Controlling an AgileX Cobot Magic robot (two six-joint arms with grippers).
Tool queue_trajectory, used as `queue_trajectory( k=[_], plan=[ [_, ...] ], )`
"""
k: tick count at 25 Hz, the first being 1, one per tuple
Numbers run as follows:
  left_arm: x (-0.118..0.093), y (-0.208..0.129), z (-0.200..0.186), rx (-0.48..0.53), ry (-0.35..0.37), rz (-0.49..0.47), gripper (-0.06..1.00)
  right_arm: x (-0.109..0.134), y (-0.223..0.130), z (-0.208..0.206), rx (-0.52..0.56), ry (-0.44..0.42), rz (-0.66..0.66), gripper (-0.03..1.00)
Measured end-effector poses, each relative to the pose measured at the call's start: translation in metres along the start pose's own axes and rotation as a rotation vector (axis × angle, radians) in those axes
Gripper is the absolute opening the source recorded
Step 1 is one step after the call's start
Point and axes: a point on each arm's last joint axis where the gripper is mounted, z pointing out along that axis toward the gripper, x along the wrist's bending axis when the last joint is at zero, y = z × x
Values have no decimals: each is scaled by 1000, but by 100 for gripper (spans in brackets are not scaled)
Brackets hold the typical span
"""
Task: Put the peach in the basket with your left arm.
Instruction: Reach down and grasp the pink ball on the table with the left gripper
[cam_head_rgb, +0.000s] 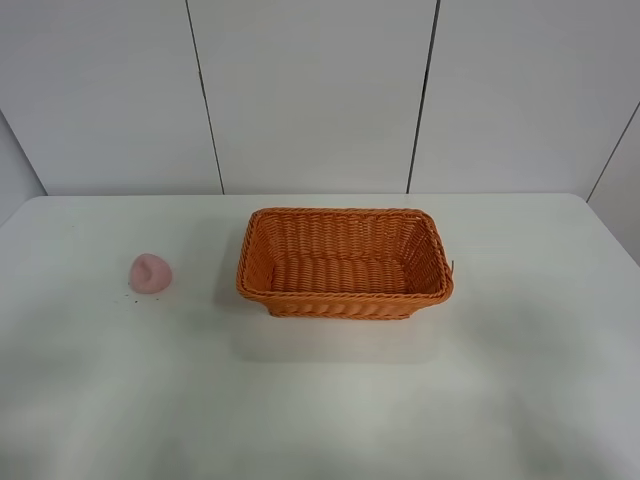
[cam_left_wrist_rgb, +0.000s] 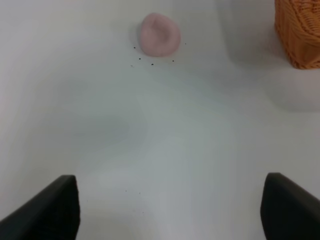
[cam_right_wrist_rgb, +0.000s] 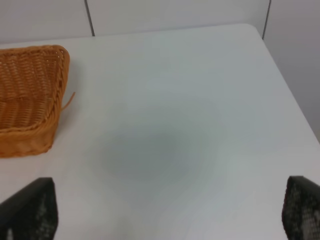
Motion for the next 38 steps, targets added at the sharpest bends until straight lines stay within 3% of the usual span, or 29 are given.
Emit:
queue_trajectory(
  k=[12,21,29,38],
  plan=[
    [0,2,-1,0,-1,13,85,0,0,0,0,0,0,69],
    [-1,74,17,172,-26,-3,85,0,0,0,0,0,0,69],
    [4,155,101,364,-26,-6,85,0,0,0,0,0,0,69],
    [11,204,238,609,-39,12,85,0,0,0,0,0,0,69]
  ],
)
